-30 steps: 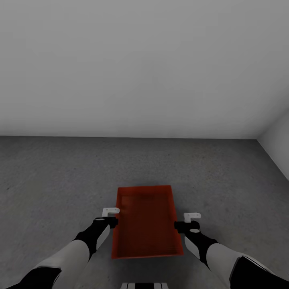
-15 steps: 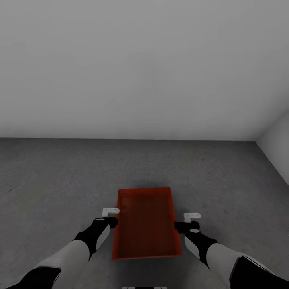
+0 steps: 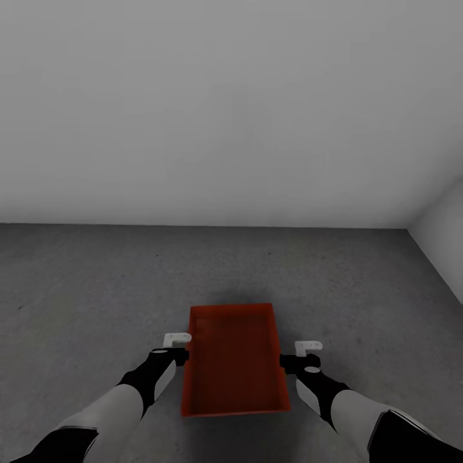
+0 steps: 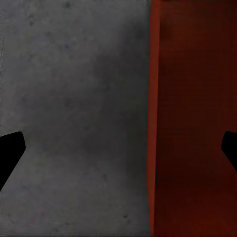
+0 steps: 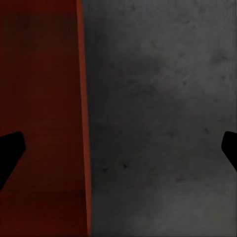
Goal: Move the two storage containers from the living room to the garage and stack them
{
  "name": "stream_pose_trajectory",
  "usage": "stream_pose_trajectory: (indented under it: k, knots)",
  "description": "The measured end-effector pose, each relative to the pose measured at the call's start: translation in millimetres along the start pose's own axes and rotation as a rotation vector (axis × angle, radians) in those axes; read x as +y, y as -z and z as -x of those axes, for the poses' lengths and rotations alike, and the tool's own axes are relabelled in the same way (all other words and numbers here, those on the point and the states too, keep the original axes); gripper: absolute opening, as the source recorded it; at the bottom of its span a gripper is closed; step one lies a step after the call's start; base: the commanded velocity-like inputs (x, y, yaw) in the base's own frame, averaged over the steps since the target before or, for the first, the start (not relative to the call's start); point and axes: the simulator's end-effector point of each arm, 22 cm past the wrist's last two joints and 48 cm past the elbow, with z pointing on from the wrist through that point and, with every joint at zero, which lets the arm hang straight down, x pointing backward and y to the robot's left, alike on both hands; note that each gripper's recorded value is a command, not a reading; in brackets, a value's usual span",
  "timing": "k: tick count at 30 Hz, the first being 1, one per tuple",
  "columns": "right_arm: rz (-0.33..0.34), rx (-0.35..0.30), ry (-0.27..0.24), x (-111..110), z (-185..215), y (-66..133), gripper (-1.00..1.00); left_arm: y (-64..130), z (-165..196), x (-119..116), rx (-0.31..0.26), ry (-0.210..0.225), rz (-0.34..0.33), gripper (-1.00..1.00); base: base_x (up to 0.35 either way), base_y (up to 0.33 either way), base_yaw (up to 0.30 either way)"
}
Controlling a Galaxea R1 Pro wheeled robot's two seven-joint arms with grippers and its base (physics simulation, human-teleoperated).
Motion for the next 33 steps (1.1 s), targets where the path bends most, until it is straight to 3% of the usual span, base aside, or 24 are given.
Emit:
stream_pose_trajectory:
  k: [33]
  knots:
    - [0.0,0.002,0.001,-7.4,30.9,52.4,1.0,56.1,24.0,6.7,0.001,-0.001,0.001,1.0,0.0,0.0,0.0]
